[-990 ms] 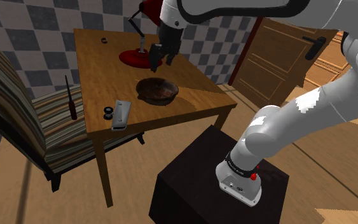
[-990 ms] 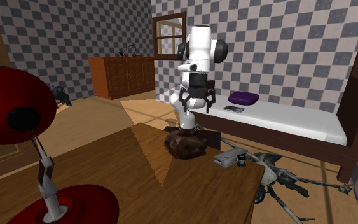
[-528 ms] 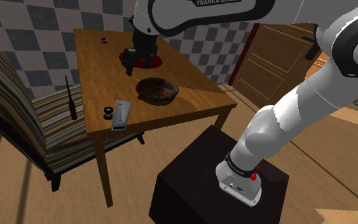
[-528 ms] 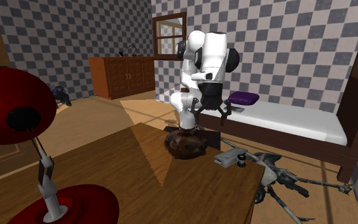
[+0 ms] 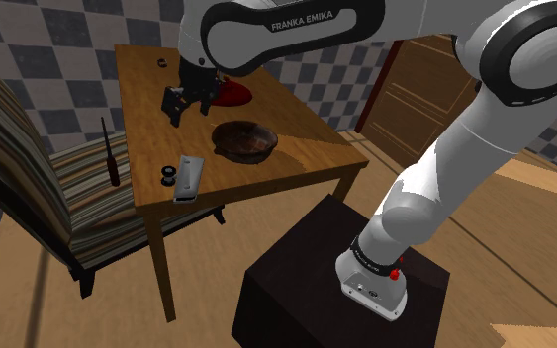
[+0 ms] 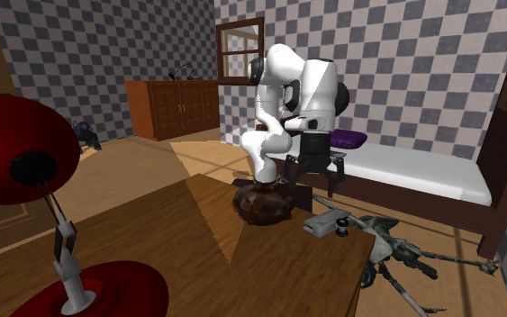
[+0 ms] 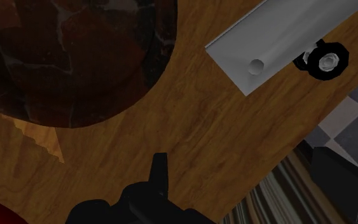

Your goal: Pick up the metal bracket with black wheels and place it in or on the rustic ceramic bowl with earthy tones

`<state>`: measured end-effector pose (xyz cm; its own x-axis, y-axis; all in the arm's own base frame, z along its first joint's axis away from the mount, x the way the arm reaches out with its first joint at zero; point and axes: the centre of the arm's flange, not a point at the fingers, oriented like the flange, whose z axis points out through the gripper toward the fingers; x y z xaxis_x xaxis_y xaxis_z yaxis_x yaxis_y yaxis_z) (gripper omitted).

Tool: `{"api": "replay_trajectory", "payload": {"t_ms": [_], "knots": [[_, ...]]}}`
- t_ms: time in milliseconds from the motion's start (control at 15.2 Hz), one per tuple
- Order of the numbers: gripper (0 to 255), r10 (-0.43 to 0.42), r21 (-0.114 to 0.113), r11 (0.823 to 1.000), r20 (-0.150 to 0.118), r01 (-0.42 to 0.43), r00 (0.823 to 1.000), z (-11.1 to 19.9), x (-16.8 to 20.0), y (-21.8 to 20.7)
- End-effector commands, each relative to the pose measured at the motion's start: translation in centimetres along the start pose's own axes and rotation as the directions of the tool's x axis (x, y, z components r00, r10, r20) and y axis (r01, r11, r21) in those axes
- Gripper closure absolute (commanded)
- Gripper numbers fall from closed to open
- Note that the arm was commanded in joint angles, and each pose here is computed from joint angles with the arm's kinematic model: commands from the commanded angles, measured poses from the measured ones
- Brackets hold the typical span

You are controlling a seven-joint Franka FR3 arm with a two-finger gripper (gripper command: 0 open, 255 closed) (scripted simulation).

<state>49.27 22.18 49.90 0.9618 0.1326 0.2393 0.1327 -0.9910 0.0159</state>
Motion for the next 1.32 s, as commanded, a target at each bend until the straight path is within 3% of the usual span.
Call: {"api": "replay_trajectory", "payload": {"t_ms": [0,660,726,1254], "knots": [[0,0.0,0.0,1.0,-0.001,0.0,1.0,0.98,-0.06,-0.13],[0,0.0,0.0,1.0,-0.001,0.0,1.0,1.81,-0.06,-0.13],[255,0.0,0.0,1.0,-0.001,0.0,1.0,1.81,-0.06,-0.13],[255,0.0,0.0,1.0,-0.001,0.0,1.0,1.81,-0.06,-0.13]]}}
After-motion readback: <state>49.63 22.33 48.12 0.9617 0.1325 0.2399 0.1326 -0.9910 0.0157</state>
